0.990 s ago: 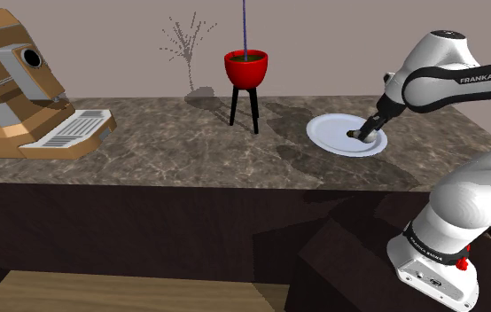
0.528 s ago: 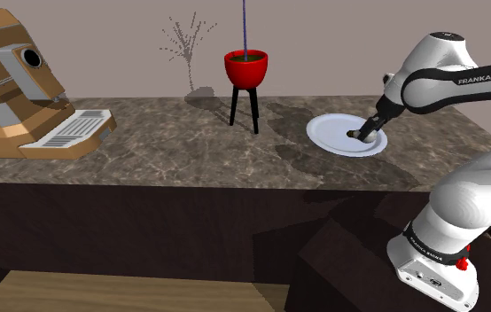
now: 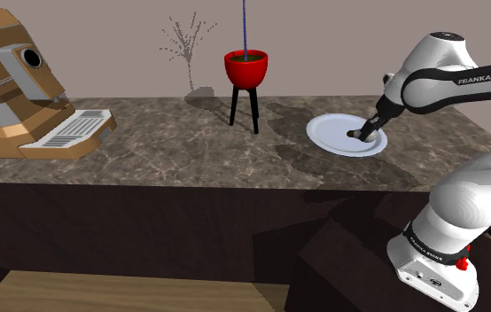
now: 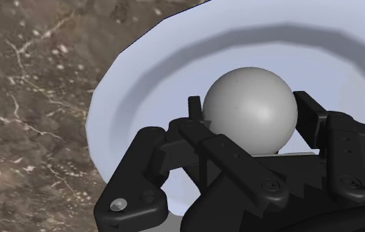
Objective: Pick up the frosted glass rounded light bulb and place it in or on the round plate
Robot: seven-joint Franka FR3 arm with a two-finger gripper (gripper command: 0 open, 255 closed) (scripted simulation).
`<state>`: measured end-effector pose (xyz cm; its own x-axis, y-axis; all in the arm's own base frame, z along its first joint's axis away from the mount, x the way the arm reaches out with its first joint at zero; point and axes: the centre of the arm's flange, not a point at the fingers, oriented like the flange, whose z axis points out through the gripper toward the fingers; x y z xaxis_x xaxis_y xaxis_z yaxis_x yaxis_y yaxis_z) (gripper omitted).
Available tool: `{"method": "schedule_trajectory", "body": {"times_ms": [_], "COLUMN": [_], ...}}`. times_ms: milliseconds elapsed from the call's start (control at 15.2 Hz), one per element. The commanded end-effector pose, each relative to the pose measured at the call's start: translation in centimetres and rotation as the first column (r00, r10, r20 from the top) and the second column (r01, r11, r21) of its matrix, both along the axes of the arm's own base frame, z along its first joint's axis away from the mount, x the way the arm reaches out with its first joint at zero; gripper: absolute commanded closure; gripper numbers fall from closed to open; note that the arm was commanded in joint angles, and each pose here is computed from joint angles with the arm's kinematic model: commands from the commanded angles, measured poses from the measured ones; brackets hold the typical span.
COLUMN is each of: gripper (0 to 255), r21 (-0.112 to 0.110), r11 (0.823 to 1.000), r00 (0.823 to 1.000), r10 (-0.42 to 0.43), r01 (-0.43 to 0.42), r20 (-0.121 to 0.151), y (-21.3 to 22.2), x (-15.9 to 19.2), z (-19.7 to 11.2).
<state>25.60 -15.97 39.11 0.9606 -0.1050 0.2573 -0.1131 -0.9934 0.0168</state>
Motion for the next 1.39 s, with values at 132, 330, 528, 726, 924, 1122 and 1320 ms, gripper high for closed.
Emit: {"method": "schedule_trajectory", "body": {"times_ms": [132, 330, 528, 726, 924, 1122, 1320], "gripper": [255, 255, 255, 255, 255, 255, 255], "r21": [0.000, 0.000, 0.000, 0.000, 0.000, 0.000, 0.000], "r11": [1.000, 1.000, 1.000, 1.000, 1.000, 1.000, 1.000], "r00": [1.000, 1.000, 1.000, 1.000, 1.000, 1.000, 1.000], "r10": [0.000, 0.000, 0.000, 0.000, 0.000, 0.000, 0.000], "r01": [0.000, 0.000, 0.000, 0.000, 0.000, 0.000, 0.000], "r20": [0.000, 0.000, 0.000, 0.000, 0.000, 0.000, 0.000], "y": [0.0, 0.0, 0.0, 0.0, 0.0, 0.0, 0.1], "x": [0.0, 0.0, 0.0, 0.0, 0.0, 0.0, 3.9], "z": [0.5, 2.1, 3.7, 5.3, 6.9, 8.0, 8.8]}}
